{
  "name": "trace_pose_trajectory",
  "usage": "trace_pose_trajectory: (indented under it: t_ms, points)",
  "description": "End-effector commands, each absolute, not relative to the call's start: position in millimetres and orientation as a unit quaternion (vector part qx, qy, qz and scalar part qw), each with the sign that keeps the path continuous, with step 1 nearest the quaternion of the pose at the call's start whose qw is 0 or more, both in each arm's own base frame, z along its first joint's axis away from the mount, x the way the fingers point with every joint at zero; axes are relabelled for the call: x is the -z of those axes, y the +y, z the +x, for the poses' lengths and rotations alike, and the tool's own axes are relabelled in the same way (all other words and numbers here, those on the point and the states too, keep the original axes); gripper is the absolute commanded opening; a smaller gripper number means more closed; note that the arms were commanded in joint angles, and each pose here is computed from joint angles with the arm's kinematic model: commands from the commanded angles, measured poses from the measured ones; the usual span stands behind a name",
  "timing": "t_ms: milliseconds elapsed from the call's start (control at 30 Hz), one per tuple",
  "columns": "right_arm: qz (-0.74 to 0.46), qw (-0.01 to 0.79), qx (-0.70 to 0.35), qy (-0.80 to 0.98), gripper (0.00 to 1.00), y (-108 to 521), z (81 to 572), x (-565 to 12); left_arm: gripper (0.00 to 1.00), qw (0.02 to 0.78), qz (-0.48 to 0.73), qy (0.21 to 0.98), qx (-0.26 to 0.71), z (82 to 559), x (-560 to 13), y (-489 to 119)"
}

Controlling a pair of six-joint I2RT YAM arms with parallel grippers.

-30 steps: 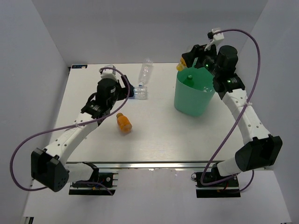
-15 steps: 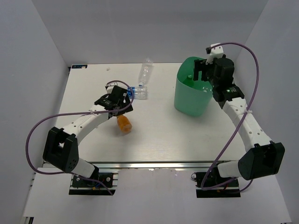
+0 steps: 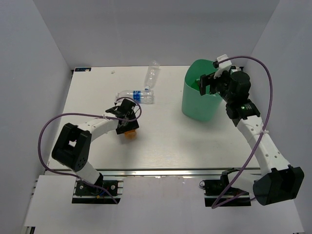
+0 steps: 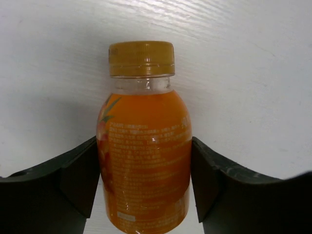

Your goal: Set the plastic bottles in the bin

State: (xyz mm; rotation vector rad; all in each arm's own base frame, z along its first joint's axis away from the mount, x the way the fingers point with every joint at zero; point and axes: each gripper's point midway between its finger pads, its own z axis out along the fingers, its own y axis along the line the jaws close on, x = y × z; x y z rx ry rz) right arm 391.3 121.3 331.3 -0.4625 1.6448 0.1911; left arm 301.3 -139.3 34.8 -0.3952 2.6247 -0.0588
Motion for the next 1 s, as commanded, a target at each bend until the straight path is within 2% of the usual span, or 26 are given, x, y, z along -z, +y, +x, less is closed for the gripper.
trace_pose_trajectory:
  t_ms: [0,33,133,167,300,367,400,467,500,600,633,733,833,967]
  points:
    - [-0.287,0.676,-0.154,0.661,0.89,152,358,-362,0.74,0.263,-0.138,0.953,0.068,313,-46,-156]
    - [-0.319,0.671,-0.183,0.643,0.89,164,346,-365,0.66,0.259,-0.131,0.954,0.071,312,-44,-158]
    - [-0.385,0.649,-0.258,0.603,0.89,189,309,-370,0.56,0.252,-0.121,0.957,0.08,311,-40,-162]
    - [-0.386,0.644,-0.279,0.599,0.89,195,301,-371,0.45,0.25,-0.119,0.958,0.078,311,-39,-162]
    - [-0.396,0.615,-0.301,0.612,0.89,218,290,-357,0.31,0.269,-0.096,0.953,0.103,319,-54,-171]
    - [-0.389,0.605,-0.305,0.624,0.89,227,292,-349,0.25,0.296,-0.066,0.944,0.132,329,-72,-182]
    - [-0.387,0.589,-0.323,0.631,0.89,239,288,-338,0.18,0.313,-0.047,0.934,0.168,330,-93,-193]
    - [-0.391,0.573,-0.342,0.634,0.89,257,284,-328,0.17,0.355,0.001,0.909,0.217,334,-126,-214]
    - [-0.386,0.577,-0.35,0.628,0.89,264,285,-330,0.11,0.382,0.025,0.888,0.256,329,-155,-225]
    - [-0.362,0.572,-0.387,0.627,0.89,280,286,-329,0.1,0.457,0.096,0.819,0.333,313,-215,-247]
    - [-0.349,0.572,-0.39,0.632,0.89,281,289,-327,0.1,0.462,0.135,0.794,0.37,297,-228,-258]
    - [-0.314,0.583,-0.392,0.638,0.89,282,299,-331,0.15,0.519,0.199,0.7,0.448,266,-277,-271]
    - [-0.289,0.597,-0.415,0.623,0.89,284,299,-342,0.16,0.525,0.234,0.663,0.48,241,-287,-272]
    - [-0.274,0.61,-0.433,0.605,0.89,283,294,-354,0.16,0.518,0.264,0.649,0.491,227,-287,-274]
